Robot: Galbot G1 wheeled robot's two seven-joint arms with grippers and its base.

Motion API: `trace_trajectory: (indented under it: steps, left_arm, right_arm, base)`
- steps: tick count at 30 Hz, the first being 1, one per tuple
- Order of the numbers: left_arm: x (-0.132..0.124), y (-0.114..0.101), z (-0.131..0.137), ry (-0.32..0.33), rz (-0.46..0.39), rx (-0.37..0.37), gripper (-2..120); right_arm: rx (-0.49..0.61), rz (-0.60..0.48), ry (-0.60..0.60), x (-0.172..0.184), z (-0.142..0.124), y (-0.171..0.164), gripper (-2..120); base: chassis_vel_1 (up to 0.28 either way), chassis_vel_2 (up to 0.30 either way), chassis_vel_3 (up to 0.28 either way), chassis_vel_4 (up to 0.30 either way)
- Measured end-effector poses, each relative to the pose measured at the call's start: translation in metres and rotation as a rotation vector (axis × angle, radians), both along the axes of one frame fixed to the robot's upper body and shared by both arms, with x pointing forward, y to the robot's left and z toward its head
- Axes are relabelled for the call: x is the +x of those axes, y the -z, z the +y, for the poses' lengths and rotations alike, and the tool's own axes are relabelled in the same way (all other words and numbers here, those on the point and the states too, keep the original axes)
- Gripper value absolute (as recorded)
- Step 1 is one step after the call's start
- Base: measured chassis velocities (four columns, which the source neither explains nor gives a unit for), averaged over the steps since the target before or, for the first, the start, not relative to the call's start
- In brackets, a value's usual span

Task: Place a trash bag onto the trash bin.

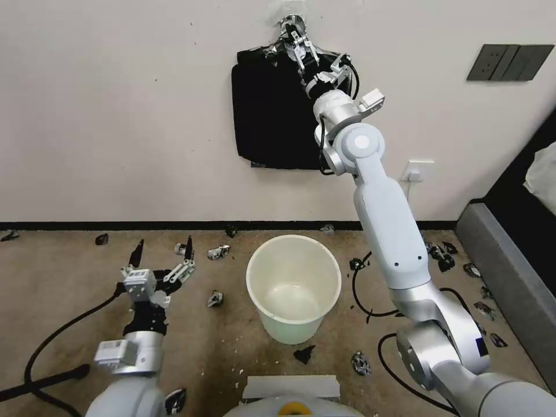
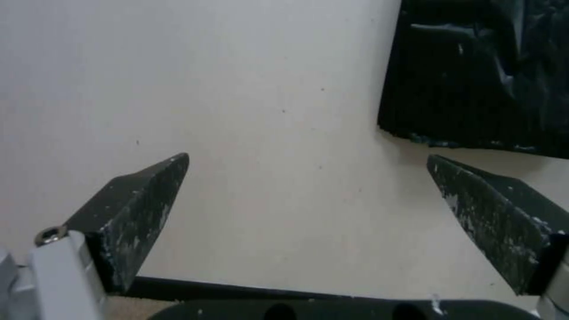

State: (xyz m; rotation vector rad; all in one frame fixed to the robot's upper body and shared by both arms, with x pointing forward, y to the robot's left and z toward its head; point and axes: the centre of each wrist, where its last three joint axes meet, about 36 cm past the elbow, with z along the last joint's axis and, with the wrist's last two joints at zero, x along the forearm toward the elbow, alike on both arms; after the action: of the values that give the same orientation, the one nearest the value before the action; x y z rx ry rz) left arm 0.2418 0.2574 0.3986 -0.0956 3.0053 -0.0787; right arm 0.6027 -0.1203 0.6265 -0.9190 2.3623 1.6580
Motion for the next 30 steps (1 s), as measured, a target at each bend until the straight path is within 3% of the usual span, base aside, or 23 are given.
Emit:
trace_trajectory:
  steps: [3,16,21,30]
  left_arm:
    - [0.000,-0.004,0.000,0.000,-0.014,-0.007,100]
    - [-0.001,-0.009,0.001,-0.004,-0.029,-0.017,100]
    - [0.001,-0.006,0.001,-0.003,-0.025,-0.019,100]
    - [0.002,-0.004,0.001,0.000,-0.020,-0.019,100]
  right_arm:
    - [0.012,-0.009,0.002,0.004,0.000,-0.001,63]
    - [0.033,-0.012,0.015,0.008,0.006,-0.002,22]
    - [0.032,-0.008,0.033,0.009,0.002,0.001,0]
    - [-0.044,-0.108,0.060,0.001,0.004,0.015,0]
  base:
    - [0.000,0.000,0.000,0.000]
    - [0.000,0.000,0.000,0.000]
    - [0.000,0.000,0.000,0.000]
    - [0.000,0.000,0.000,0.000]
